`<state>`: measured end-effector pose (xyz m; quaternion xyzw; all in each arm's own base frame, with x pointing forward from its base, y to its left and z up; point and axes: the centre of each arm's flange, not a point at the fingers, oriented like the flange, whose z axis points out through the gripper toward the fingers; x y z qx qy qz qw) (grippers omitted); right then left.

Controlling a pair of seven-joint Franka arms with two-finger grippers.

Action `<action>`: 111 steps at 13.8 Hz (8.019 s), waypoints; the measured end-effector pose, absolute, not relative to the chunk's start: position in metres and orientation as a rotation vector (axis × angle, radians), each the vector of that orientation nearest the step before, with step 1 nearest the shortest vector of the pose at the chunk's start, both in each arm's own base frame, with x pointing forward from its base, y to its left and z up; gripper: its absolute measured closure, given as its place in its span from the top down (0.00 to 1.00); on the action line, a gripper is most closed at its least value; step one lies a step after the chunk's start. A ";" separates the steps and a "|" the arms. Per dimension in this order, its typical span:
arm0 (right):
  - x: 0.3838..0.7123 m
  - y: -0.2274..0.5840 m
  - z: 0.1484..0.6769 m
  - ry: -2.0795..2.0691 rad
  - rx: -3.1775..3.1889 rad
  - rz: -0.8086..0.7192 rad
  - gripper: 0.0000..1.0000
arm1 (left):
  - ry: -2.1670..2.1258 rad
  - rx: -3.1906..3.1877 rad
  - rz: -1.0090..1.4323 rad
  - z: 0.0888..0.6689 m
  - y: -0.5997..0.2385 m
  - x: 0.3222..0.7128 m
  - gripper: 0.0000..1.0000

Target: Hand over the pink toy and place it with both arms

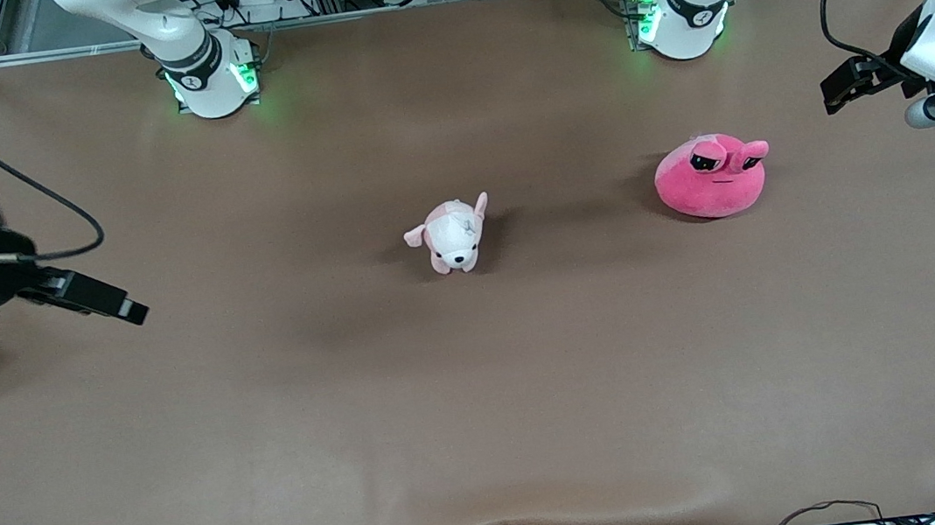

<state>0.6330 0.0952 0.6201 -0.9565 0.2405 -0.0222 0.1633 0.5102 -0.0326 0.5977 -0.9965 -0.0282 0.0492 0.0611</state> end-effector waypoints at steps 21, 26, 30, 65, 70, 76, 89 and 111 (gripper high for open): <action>0.555 0.220 0.588 1.335 -2.719 0.616 1.00 | -0.391 -3.022 0.160 0.586 -0.037 0.512 1.00; 0.555 0.226 0.588 1.322 -2.709 0.603 1.00 | -0.750 -3.033 0.176 0.579 -0.003 0.517 1.00; 0.555 0.226 0.588 1.322 -2.708 0.604 1.00 | -1.055 -2.936 0.228 0.563 0.027 0.521 1.00; 0.558 0.226 0.588 1.327 -2.692 0.584 1.00 | -2.293 -1.932 0.422 0.400 -0.015 0.508 1.00; 0.558 0.226 0.588 1.328 -2.692 0.585 1.00 | -2.333 -1.910 0.379 0.377 -0.006 0.483 1.00; 0.558 0.226 0.588 1.329 -2.692 0.587 1.00 | -2.355 -1.887 0.386 0.350 -0.003 0.470 1.00; 0.558 0.223 0.587 1.343 -2.692 0.597 1.00 | -2.347 -1.859 0.424 0.333 -0.003 0.458 0.75; 0.558 0.222 0.587 1.346 -2.688 0.599 1.00 | -2.071 -2.025 0.630 0.450 -0.009 0.479 0.11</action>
